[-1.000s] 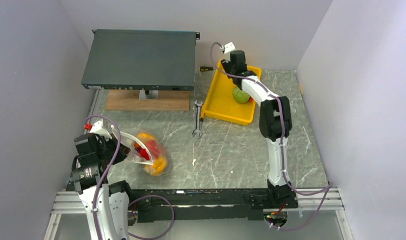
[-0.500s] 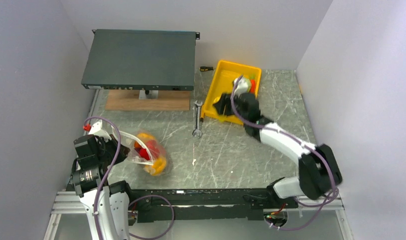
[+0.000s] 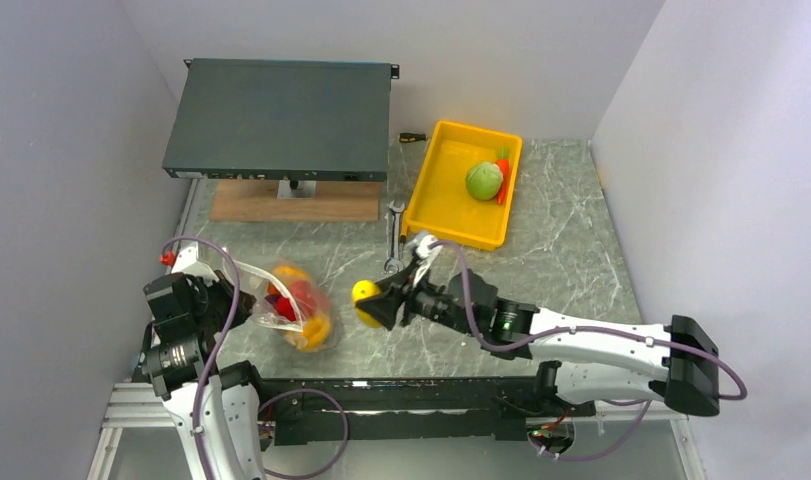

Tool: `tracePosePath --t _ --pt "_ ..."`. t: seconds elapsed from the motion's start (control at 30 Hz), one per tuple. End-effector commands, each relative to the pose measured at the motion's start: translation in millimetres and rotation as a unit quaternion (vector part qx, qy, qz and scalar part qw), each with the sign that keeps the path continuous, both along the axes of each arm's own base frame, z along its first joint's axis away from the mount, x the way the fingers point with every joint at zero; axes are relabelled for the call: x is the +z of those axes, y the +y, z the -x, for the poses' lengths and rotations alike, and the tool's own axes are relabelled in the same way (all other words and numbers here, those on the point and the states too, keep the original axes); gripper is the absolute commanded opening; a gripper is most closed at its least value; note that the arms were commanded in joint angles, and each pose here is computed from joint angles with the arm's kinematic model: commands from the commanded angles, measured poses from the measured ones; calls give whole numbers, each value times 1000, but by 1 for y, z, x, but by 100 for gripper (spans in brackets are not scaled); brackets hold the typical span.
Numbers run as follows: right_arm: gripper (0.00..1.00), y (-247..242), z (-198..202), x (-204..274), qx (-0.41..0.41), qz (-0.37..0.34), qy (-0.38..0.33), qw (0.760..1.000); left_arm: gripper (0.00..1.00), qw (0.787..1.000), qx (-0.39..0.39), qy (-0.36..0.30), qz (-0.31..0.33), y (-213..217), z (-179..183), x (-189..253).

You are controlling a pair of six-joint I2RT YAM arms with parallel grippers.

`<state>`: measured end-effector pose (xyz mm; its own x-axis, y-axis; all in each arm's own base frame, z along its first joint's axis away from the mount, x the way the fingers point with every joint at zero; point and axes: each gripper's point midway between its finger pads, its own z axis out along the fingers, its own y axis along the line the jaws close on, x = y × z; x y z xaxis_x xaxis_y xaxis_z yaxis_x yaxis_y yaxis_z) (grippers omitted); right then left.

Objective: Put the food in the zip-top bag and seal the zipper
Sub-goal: Place the fake fruit in the zipper food storage bag.

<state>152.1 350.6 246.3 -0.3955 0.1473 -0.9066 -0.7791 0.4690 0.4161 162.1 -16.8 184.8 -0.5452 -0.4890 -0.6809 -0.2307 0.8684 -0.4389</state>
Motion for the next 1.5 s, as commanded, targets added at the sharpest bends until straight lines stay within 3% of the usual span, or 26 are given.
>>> tracePosePath --t 0.0,0.13,0.3,0.63,0.83,1.07,1.23,1.4,1.47 --pt "0 45 34 77 55 -66 -52 995 0 1000 7 -26 -14 6 -5 10" --pt "0 85 41 122 91 -89 -78 989 0 997 -21 -68 -17 -4 -5 29" --pt "0 121 36 138 100 -107 -104 984 0 988 -51 -143 -13 -18 -8 56" --pt "0 159 -1 133 29 -145 -116 982 0 991 -46 -128 -20 -14 -9 48" --pt "7 187 -16 124 29 -147 -122 981 0 990 -50 -127 -23 -15 -7 47" --pt "18 211 -40 94 19 -111 -136 984 0 990 -54 -131 -26 -17 -4 48" --pt "22 214 -57 75 20 -103 -104 989 0 989 -51 -133 -28 -17 -4 48" --pt "41 225 -64 57 46 -85 -71 993 0 990 -50 -132 -28 -16 -4 48" --pt "53 232 -61 50 64 -69 -66 993 0 990 -51 -130 -26 -16 -5 48"
